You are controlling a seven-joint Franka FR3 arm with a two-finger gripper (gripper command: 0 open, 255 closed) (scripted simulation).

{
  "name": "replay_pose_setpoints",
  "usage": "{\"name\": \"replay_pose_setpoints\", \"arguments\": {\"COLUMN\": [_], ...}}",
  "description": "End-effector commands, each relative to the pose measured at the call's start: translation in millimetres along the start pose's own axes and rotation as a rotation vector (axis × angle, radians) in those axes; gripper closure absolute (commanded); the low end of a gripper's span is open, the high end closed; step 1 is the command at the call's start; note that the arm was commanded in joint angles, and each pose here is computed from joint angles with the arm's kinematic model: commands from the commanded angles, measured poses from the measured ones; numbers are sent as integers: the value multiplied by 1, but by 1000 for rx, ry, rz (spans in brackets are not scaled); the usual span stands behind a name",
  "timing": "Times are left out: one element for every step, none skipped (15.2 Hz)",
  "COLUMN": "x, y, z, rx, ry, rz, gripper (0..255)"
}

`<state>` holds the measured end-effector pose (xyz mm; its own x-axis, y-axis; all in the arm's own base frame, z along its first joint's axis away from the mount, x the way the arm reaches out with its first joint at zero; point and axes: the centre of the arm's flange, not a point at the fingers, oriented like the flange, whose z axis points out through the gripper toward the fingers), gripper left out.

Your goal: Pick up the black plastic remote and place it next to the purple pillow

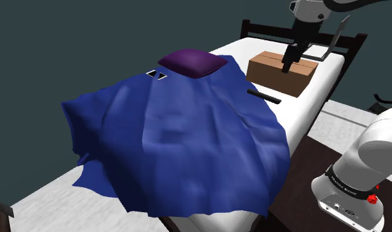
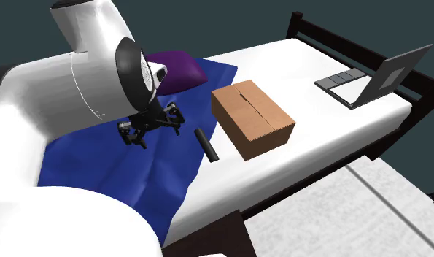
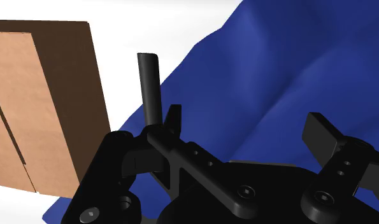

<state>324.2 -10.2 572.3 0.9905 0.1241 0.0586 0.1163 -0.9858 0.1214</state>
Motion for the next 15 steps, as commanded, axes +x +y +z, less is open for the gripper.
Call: {"name": "replay_pose_setpoints", "arguments": {"x": [0, 6, 12, 19, 25, 31, 37, 43, 49, 55, 61, 67, 73, 79, 84], "y": [0, 6, 12, 19, 25, 31, 37, 43, 50, 56, 62, 68, 74, 80, 87], "z": [0, 10, 20, 31, 41, 51, 62, 72, 82, 93, 103, 113, 124, 134, 145], "rx": [0, 2, 3, 5, 7, 8, 10, 12, 13, 15, 17, 18, 20, 22, 23], "ry": [0, -2, -5, -7, -9, -11, -14, -16, -18, -21, -23, -25, -27, -30, -32], "rz": [0, 2, 4, 5, 7, 9, 11, 13, 15, 16, 18, 20, 22, 24, 25], "gripper": [0, 0, 0, 0, 0, 0, 0, 0, 0, 0, 0, 0, 0, 0, 0]}}
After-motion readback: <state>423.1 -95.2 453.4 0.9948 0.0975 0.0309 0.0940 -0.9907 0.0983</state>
